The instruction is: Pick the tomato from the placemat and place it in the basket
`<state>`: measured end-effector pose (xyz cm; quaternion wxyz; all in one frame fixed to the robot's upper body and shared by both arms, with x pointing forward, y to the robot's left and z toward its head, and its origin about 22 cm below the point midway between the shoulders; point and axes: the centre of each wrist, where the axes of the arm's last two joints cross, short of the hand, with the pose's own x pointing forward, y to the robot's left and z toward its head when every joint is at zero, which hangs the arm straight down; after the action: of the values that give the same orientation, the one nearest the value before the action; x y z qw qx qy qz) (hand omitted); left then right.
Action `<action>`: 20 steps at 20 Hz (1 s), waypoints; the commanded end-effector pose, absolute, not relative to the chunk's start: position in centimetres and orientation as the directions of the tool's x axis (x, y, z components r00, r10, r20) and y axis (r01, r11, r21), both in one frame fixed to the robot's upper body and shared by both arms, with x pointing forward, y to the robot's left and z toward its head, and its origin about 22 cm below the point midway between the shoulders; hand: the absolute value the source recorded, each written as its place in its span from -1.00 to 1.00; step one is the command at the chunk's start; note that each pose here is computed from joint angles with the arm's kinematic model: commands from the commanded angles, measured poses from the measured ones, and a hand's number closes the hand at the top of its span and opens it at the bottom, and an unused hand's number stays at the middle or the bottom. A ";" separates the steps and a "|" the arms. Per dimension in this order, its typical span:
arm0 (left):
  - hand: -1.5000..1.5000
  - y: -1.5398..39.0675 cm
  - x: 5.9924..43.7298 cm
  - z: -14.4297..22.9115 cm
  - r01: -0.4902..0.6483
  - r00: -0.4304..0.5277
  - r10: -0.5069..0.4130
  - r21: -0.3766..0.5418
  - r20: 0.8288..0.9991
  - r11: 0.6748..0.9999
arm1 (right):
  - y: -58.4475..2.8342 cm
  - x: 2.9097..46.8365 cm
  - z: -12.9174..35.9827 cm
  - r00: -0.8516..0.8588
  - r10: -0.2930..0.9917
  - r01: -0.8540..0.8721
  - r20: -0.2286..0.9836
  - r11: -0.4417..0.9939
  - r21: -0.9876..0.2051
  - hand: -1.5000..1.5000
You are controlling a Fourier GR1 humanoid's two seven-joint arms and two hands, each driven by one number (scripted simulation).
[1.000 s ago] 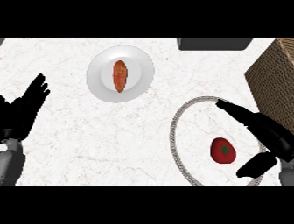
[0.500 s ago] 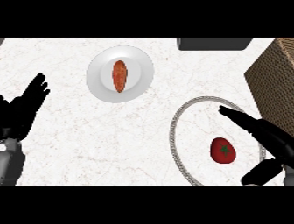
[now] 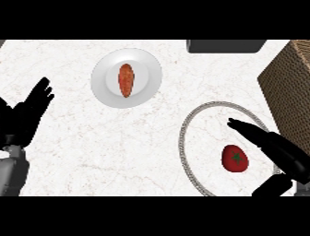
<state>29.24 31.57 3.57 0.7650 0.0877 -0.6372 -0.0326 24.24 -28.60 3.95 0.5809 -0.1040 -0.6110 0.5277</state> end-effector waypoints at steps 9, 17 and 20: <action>0.00 31.8 30.2 5.2 -0.057 0.198 -0.152 0.166 0.968 0.984 | -25.7 24.8 1.5 -0.383 0.812 -0.479 0.442 0.234 -0.846 1.00; 0.00 32.0 28.5 3.7 -0.062 0.180 -0.168 0.182 0.969 0.981 | -24.5 25.1 0.7 -0.394 0.802 -0.474 0.448 0.240 -0.847 1.00; 0.00 32.4 28.3 4.6 -0.057 0.193 -0.157 0.171 0.969 0.984 | -24.1 25.0 1.5 -0.410 0.807 -0.470 0.425 0.212 -0.857 1.00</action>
<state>28.34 32.34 3.84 0.7658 0.0893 -0.6361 -0.0320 25.02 -25.45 1.02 0.5255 -0.1444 -0.5842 0.6014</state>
